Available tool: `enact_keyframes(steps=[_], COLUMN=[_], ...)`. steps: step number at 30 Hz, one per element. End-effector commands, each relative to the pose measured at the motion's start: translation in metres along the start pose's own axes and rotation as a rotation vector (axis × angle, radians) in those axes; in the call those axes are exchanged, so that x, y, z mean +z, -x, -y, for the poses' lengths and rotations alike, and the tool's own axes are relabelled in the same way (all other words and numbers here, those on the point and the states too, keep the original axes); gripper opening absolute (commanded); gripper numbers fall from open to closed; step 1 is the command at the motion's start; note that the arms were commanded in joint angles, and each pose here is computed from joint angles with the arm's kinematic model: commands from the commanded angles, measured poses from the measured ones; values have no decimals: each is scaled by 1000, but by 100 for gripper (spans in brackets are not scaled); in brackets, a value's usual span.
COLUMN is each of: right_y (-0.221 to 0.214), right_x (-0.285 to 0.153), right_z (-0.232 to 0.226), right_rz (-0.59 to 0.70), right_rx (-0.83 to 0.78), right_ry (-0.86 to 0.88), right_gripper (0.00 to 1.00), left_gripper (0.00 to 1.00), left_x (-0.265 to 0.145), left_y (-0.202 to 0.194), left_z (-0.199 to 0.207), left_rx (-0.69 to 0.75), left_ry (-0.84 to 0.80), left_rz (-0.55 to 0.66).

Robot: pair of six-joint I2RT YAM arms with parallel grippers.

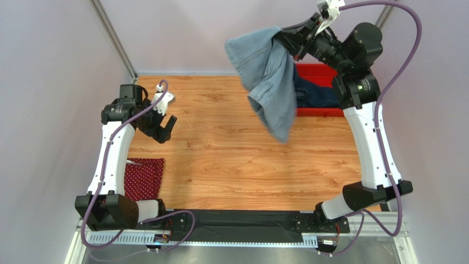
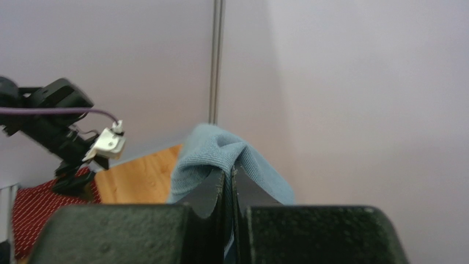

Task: Fold and stack the skirts
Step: Place the skirt at the center of the board.

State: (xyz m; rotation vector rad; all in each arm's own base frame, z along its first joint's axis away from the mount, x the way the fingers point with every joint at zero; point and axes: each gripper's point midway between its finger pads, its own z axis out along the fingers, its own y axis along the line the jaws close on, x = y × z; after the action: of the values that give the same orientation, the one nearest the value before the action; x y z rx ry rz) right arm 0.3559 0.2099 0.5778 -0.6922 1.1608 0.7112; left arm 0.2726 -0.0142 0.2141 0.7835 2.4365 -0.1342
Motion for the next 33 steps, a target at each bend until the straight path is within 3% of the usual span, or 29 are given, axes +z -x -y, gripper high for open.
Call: enact_keyframes(steps=[1, 3, 8, 11, 12, 13, 14, 15, 17, 19, 20, 22, 23, 25, 26, 27, 28, 29, 31, 33], right_y=[7, -13, -118, -208, -260, -286, -283, -338, -354, -368, -376, -396, -380, -417, -369, -409, -404, -367, -402, -398], right_x=[-20, -20, 0, 20, 31, 37, 54, 66, 110, 129, 133, 125, 120, 85, 83, 51, 39, 32, -12, -40], right_z=[-27, -27, -41, -36, -22, -16, -1, 14, 51, 98, 114, 141, 141, 132, 120, 106, 97, 82, 48, 26], right_rz=[-2, -42, -225, -385, -470, -513, -496, -574, -534, -490, -475, -499, -506, -653, -603, -708, -737, -700, -829, -851], right_rx=[72, 139, 377, 550, 624, 669, 681, 767, 729, 617, 591, 516, 475, 387, 326, 297, 230, 192, 210, 247], right_ry=[45, 33, 78, 46, -13, -39, -74, -157, -201, -370, -431, -566, -575, -608, -585, -605, -579, -560, -527, -507], right_gripper=[0, 0, 0, 0, 0, 0, 0, 1, 7, 15, 36, 45, 49, 50, 52, 53, 53, 54, 54, 54], left_gripper=[99, 99, 99, 99, 99, 99, 99, 99, 99, 99, 99, 97, 97, 97, 97, 97, 97, 97, 97, 98], left_x=[-7, -8, -7, -3, -2, 2, 5, 8, 17, 27, 30, 36, 38, 44, 50, 54, 62, 70, 85, 102], left_y=[1, 2, 1, -1, -2, -3, -5, -5, -6, -2, -1, 6, 8, 9, 16, 15, 8, 14, 4, 9], left_z=[2, 1, -7, -11, -11, -12, -12, -11, -14, -18, -18, -12, -4, 13, 24, 31, 40, 56, 74, 97], left_rx=[30, 43, 59, 60, 55, 49, 47, 48, 41, 16, 6, -6, -2, 25, 84, 121, 148, 217, 314, 466], left_ry=[14, 21, 49, 52, 53, 47, 38, 29, 12, 2, -7, -54, -84, -140, -157, -162, -180, -203, -233, -243], left_rz=[30, 31, 9, -10, -17, -28, -37, -40, -61, -74, -76, -56, -46, -13, 7, 4, -18, -11, -45, -44])
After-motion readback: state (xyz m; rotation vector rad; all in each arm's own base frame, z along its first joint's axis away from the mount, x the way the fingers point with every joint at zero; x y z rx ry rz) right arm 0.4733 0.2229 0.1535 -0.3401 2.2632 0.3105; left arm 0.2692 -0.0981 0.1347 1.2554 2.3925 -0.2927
